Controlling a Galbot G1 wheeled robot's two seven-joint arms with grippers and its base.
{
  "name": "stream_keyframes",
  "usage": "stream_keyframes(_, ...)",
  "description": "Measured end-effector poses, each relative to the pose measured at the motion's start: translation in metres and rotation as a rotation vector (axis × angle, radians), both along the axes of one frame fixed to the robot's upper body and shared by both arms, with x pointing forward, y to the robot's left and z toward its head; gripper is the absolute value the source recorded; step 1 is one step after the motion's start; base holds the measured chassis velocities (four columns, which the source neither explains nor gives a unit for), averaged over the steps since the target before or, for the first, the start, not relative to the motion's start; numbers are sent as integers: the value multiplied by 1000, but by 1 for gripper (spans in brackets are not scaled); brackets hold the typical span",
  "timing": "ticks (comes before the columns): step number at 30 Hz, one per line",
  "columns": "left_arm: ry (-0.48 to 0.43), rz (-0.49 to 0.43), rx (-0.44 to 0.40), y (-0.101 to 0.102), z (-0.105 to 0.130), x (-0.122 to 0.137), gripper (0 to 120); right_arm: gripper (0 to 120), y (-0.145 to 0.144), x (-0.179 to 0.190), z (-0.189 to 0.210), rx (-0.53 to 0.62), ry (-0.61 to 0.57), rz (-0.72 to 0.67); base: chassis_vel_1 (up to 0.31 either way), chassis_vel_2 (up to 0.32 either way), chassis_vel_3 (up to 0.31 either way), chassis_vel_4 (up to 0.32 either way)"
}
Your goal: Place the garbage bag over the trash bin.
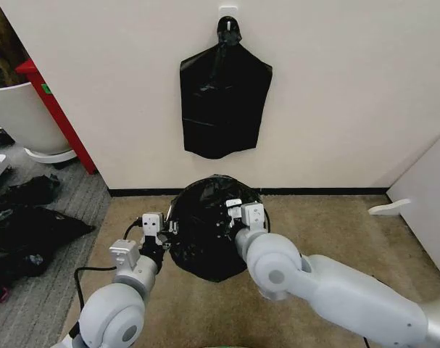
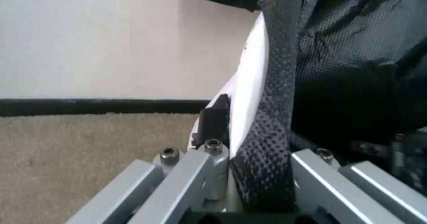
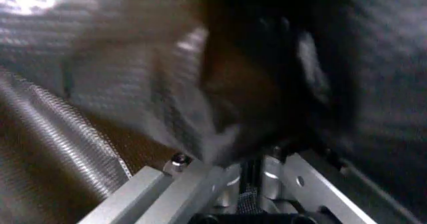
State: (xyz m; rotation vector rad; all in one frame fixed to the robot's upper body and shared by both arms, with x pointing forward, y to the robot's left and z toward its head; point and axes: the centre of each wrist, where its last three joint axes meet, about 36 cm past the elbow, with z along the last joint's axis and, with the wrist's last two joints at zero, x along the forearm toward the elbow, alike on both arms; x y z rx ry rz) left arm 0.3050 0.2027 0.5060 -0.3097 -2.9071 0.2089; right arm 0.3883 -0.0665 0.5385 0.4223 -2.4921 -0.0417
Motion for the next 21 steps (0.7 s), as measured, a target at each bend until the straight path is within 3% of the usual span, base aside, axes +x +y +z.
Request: stream_keyframes(21, -17, -62, -10, -7, 5, -12, 1, 0, 17, 15, -28, -63, 37, -59, 0, 0, 0, 0)
